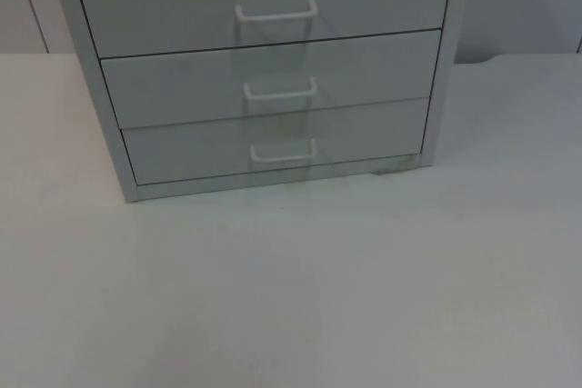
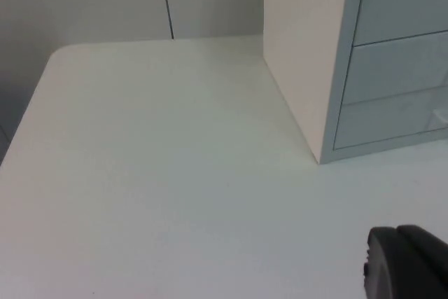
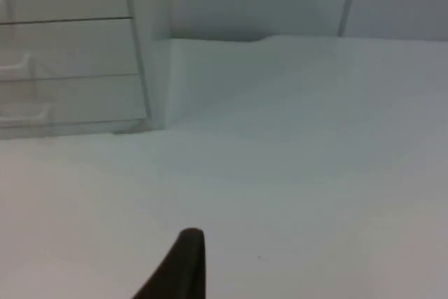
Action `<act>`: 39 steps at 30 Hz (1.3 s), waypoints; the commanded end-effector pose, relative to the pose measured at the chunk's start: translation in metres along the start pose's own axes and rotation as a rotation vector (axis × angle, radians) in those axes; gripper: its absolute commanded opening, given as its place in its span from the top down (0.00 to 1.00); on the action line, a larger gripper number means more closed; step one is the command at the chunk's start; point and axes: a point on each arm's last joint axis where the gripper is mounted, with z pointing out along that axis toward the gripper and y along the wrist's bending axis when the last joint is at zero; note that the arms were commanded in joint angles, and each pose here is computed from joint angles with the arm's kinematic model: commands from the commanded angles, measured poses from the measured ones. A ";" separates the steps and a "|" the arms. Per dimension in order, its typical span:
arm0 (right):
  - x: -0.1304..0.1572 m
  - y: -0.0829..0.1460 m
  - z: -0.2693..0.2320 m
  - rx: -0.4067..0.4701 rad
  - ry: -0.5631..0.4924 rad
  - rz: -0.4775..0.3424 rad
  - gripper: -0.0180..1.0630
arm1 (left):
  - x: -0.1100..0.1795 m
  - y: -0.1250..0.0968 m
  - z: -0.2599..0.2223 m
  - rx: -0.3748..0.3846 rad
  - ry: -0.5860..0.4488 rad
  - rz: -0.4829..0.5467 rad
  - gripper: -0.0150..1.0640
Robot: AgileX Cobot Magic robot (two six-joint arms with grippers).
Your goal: Open the drawer with the left hand, place the block into the drawer with the right hand, then close the drawer with the left hand.
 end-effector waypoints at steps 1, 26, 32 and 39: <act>0.009 -0.005 -0.002 0.069 0.024 0.042 0.01 | 0.001 -0.001 0.000 0.005 -0.005 -0.013 0.99; 0.017 -0.011 0.003 0.130 0.081 0.045 0.01 | 0.013 0.001 0.006 -0.020 0.090 0.005 0.99; 0.017 -0.011 0.003 0.130 0.081 0.045 0.01 | 0.013 0.001 0.006 -0.020 0.090 0.007 0.95; 0.017 -0.011 0.003 0.130 0.081 0.045 0.01 | 0.013 0.001 0.006 -0.018 0.091 0.006 0.25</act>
